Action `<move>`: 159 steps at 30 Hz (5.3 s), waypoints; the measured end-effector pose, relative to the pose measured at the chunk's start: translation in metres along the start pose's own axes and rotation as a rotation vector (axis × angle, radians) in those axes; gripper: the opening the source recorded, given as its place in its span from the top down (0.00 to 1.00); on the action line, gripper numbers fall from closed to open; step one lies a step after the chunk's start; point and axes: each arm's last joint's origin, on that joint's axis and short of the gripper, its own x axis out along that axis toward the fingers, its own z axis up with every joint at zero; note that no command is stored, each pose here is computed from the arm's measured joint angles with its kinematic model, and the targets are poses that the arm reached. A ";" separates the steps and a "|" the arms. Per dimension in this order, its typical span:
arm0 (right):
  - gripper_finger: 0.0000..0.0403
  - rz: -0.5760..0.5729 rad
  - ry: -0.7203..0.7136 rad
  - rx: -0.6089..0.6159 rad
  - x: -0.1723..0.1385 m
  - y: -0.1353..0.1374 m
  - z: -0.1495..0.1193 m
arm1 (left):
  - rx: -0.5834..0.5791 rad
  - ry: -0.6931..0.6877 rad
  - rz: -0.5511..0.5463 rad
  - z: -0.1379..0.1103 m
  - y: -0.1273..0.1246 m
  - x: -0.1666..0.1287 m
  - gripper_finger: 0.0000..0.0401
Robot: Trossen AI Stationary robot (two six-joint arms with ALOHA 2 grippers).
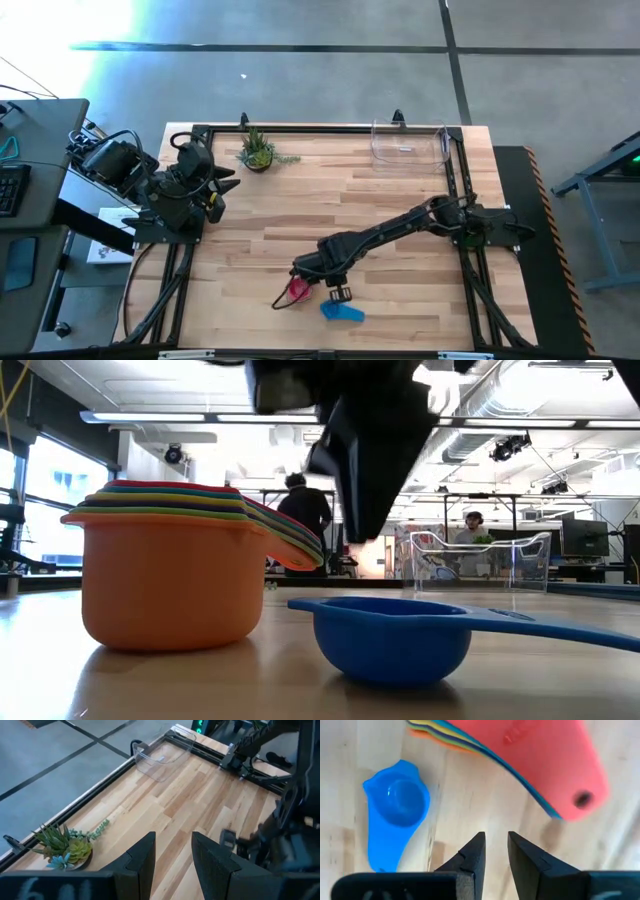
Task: Nest measuring cups in basket
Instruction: Stack the blue measuring cup on top of the red measuring cup
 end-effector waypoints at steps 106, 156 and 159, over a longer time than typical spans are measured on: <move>0.82 -0.605 -0.277 0.536 -0.241 -0.074 -0.133 | 0.516 0.552 -0.549 -0.173 -0.246 0.304 0.71; 0.82 -0.565 -0.282 0.559 -0.240 -0.073 -0.133 | 0.508 0.657 -0.516 -0.196 -0.241 0.325 0.74; 0.82 -0.564 -0.282 0.559 -0.240 -0.073 -0.133 | 0.508 0.657 -0.516 -0.196 -0.241 0.325 0.80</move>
